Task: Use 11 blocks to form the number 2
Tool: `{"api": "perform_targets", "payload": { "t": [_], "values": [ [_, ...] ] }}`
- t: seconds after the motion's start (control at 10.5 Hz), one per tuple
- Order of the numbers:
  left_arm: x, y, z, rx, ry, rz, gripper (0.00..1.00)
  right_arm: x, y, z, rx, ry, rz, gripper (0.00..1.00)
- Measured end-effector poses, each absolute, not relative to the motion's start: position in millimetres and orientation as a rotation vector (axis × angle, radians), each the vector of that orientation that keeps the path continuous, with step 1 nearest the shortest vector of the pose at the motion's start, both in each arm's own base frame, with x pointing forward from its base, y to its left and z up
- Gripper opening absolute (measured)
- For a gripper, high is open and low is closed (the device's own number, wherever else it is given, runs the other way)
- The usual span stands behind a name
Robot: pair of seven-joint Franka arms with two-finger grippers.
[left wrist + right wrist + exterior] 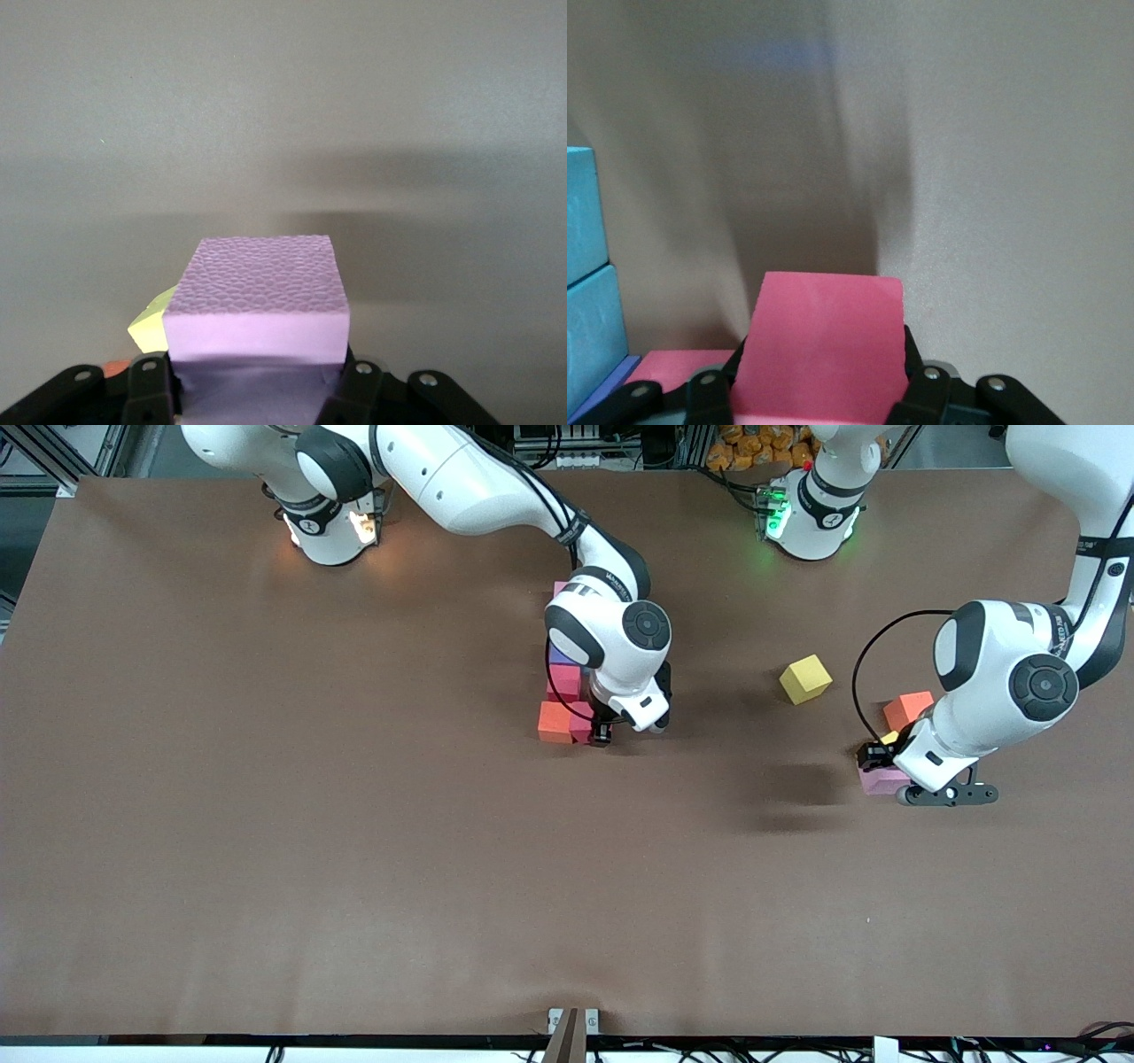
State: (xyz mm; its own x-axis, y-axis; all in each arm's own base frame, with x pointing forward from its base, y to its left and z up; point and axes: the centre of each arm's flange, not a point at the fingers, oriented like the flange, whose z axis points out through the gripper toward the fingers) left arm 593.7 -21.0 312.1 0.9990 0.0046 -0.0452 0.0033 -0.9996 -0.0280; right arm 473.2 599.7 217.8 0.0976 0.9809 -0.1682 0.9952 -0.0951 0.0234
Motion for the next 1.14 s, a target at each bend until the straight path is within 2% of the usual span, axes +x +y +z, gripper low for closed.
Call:
{"api": "perform_targets", "payload": {
  "t": [0.38, 0.57, 0.76, 1.14],
  "values": [
    [596.3, -7.8, 305.4, -3.117, -0.042, 0.085, 0.58, 473.0, 599.1, 214.5, 2.22, 2.003, -0.166, 0.63],
    [596.2, -2.9, 303.9, -3.118, -0.054, 0.09, 0.58, 476.2, 596.5, 207.9, 2.22, 1.993, -0.165, 0.73],
    [596.2, 3.8, 300.1, -3.119, -0.067, 0.101, 0.58, 477.8, 595.4, 202.5, 2.22, 1.991, -0.162, 0.99],
    [597.2, 14.6, 296.9, -3.122, -0.088, 0.107, 0.58, 479.4, 599.8, 212.5, 2.224, 1.996, -0.131, 1.0]
  ]
}}
